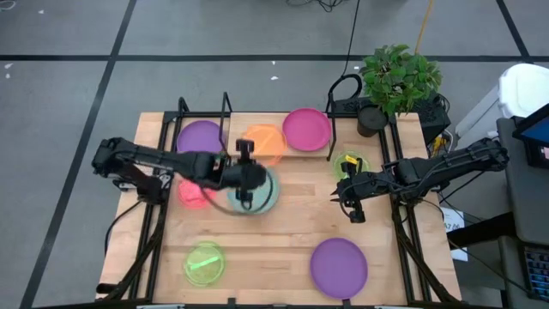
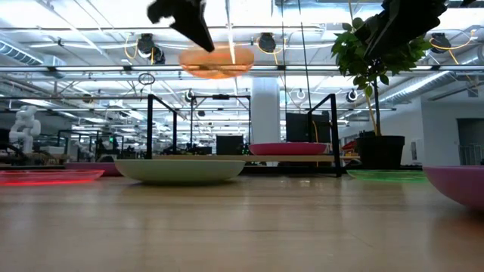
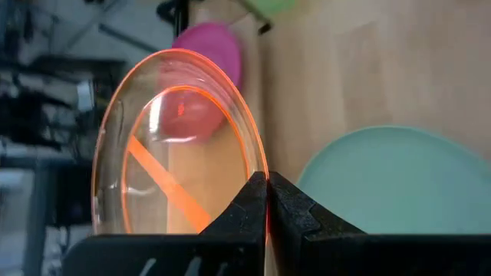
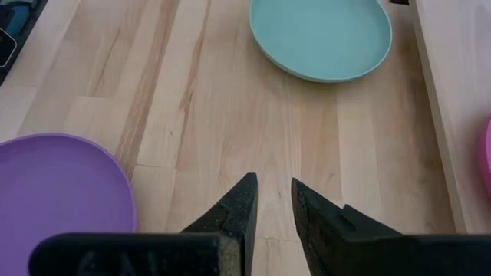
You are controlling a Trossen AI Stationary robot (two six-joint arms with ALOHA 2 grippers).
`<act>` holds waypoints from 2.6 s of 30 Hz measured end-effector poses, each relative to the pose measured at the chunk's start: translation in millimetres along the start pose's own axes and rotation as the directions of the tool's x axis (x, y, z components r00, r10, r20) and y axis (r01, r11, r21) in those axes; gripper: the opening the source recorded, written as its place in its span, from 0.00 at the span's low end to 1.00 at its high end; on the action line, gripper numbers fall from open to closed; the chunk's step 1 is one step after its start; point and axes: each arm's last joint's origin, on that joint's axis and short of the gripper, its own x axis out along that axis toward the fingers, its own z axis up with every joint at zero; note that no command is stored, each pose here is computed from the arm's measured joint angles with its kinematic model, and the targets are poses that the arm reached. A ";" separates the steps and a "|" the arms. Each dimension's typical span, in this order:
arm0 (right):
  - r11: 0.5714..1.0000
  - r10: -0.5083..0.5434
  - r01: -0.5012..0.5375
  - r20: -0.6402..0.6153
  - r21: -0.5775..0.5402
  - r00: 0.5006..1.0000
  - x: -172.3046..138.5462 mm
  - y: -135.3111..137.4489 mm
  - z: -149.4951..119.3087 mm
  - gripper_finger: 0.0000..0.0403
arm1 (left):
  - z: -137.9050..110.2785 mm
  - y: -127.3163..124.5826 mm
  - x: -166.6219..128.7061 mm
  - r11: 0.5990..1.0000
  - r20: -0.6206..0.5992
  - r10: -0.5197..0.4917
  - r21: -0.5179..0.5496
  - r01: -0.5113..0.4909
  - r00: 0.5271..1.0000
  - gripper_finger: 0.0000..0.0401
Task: Place and stack plates onto a shelf
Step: Put the small orange plate on the shelf
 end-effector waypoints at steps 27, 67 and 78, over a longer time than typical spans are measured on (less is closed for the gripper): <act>1.000 -0.001 0.001 0.002 -0.002 1.000 0.0 0.0 0.2 0.17 | -67.2 33.1 95.9 0.971 -0.092 0.059 -0.225 -0.078 0.994 0.01; 0.999 -0.001 0.001 0.016 -0.036 1.000 0.0 0.1 1.5 0.17 | -125.2 38.0 148.1 0.941 -0.035 0.095 -0.323 -0.101 0.995 0.01; 0.999 -0.001 0.001 0.016 -0.043 1.000 -0.1 0.1 1.5 0.17 | -131.2 25.0 172.1 0.953 -0.081 0.059 -0.291 -0.080 0.995 0.01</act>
